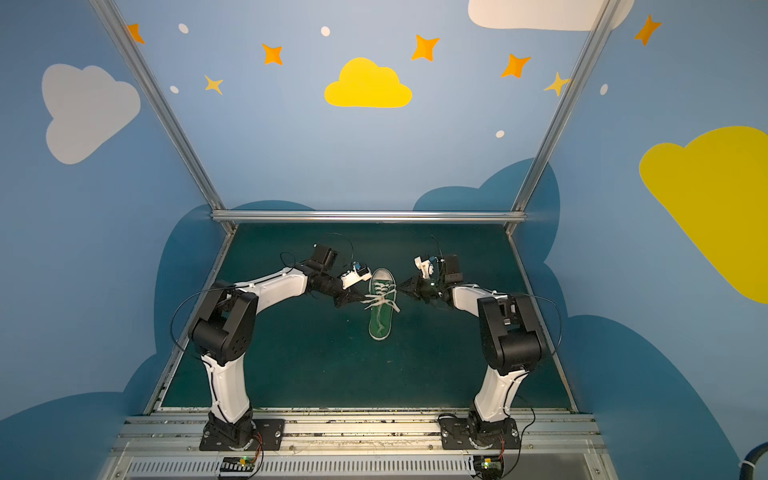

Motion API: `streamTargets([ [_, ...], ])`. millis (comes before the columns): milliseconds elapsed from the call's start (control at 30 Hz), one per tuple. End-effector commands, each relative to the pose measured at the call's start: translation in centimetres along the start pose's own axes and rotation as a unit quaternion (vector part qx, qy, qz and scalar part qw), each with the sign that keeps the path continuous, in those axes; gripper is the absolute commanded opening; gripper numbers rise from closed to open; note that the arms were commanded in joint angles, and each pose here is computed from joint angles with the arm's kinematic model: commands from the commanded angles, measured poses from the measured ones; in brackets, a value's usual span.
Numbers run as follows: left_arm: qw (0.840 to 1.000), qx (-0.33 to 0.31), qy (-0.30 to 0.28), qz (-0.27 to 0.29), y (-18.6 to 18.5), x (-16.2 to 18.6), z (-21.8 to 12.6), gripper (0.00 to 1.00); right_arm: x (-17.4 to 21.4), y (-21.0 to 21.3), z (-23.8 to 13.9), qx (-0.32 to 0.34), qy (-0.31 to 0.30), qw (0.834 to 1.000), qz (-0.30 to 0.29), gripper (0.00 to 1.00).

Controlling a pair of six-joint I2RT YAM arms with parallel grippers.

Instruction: Tie the shoes

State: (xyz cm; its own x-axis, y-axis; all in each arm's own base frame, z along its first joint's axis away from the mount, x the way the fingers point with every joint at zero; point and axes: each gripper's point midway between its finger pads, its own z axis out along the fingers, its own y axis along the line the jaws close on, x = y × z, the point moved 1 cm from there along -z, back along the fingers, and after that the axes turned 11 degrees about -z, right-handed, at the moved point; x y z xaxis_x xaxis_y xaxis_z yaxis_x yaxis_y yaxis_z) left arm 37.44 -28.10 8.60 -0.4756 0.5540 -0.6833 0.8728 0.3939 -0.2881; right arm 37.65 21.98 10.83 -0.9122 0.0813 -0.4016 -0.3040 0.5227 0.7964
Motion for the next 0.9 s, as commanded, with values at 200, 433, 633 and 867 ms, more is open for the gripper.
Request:
streamTargets([
  [200, 0.999, -0.033, 0.031, -0.014, 0.8, -0.2, -1.0, 0.03, 0.1, -1.6, -1.0, 0.045, -0.021, 0.999, 0.008, 0.00],
  [433, 0.999, -0.031, 0.040, -0.020, 1.2, 0.0, -1.2, 0.03, 0.8, -2.4, -2.3, 0.083, -0.032, 0.996, 0.016, 0.00],
  [633, 0.998, -0.023, 0.047, -0.022, 1.1, 0.1, -1.1, 0.03, 1.3, -3.3, -3.1, 0.115, -0.034, 0.992, 0.028, 0.00],
  [867, 0.998, -0.024, 0.057, -0.023, 1.3, 0.1, -0.9, 0.03, 2.0, -3.6, -2.4, 0.105, -0.008, 0.994, 0.039, 0.00],
])
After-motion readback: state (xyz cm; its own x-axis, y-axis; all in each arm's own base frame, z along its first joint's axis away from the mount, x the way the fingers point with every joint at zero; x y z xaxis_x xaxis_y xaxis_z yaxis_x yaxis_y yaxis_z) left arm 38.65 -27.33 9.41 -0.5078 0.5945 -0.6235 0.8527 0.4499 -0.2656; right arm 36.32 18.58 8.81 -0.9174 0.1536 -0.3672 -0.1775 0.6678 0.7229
